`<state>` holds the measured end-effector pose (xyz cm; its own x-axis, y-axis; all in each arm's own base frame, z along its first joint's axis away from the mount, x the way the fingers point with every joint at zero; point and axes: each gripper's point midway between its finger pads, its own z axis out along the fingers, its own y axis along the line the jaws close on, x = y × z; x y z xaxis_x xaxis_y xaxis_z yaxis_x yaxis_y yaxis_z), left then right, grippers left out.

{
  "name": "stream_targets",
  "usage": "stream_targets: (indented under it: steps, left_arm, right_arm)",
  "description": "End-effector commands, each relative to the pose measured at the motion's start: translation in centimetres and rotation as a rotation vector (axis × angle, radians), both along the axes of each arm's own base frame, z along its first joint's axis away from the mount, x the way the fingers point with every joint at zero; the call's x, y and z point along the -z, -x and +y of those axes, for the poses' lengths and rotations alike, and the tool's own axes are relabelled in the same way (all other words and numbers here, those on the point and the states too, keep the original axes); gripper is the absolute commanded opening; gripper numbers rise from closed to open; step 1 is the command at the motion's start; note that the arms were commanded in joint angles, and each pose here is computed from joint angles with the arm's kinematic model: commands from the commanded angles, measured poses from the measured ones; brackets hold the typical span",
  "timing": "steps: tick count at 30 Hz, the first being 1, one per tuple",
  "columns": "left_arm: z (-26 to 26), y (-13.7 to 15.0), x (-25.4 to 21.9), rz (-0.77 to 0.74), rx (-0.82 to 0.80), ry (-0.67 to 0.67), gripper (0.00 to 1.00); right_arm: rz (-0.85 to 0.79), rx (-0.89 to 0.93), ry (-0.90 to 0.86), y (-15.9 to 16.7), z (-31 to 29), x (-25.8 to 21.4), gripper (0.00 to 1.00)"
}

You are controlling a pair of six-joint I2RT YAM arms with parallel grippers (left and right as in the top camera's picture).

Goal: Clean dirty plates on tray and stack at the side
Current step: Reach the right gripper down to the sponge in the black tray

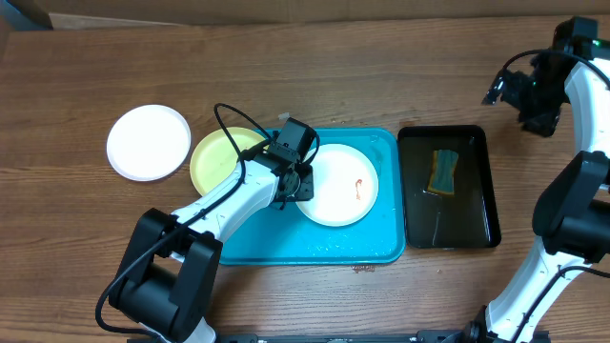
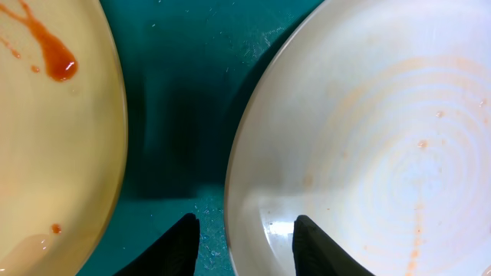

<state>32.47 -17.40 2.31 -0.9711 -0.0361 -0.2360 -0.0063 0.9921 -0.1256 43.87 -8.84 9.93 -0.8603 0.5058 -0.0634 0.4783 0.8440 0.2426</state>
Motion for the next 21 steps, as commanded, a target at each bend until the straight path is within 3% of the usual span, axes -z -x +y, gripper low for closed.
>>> stream_targets:
  steps: [1, 4, 11, 21]
  left_arm:
    - [-0.3, -1.1, -1.8, -0.052, 0.015, 0.018, 0.41]
    - [-0.3, -1.1, -1.8, -0.052, 0.015, 0.018, 0.40]
    - [-0.4, -1.3, -1.8, -0.059, 0.011, 0.023, 0.26]
    - [-0.4, -1.2, -1.8, -0.056, 0.008, 0.022, 0.26]
  right_arm:
    - [-0.064, -0.021, -0.143, -0.5, 2.4, -2.4, 1.00]
    - [-0.057, -0.023, -0.206, -0.1, 3.5, -2.8, 1.00]
    - [0.114, -0.099, -0.001, 2.7, 4.7, -1.4, 0.75]
    - [0.326, -0.204, 0.192, 6.9, 8.9, 0.1, 0.75]
